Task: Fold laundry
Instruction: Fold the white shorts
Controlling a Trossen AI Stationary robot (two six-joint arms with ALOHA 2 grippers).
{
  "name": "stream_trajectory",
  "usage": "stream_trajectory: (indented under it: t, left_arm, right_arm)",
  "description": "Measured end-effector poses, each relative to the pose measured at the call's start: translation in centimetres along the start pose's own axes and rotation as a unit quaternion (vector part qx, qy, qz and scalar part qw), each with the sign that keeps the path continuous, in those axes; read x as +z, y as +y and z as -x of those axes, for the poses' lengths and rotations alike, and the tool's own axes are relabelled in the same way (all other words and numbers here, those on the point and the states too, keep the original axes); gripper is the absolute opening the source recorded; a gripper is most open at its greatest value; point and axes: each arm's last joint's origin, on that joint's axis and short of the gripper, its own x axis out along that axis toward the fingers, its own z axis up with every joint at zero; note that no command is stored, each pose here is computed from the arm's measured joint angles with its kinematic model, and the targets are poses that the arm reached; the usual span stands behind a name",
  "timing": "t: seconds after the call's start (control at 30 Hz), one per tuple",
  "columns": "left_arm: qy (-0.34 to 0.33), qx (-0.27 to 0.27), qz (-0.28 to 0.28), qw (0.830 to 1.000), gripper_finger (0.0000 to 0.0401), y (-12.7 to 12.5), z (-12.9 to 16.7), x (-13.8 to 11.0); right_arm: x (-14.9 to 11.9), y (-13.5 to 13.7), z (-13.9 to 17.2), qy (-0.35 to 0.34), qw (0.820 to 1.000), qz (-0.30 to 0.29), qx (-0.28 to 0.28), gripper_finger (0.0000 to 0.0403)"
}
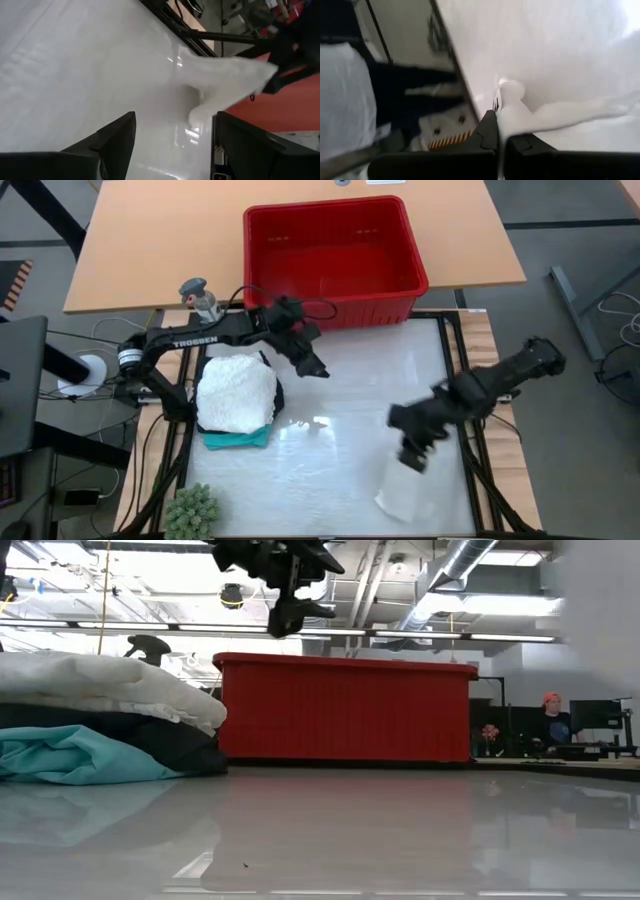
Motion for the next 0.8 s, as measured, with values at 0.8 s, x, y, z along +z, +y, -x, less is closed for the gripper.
stream_trajectory:
  t: [0.8]
  left_arm:
    - [0.138, -0.004, -0.047, 0.989, 0.0263, -0.1, -0.4, -3.2]
  right_arm:
    - [3.8, -2.3, -7.1, 0.229, 0.962, 0.132, -0.070, 0.0023]
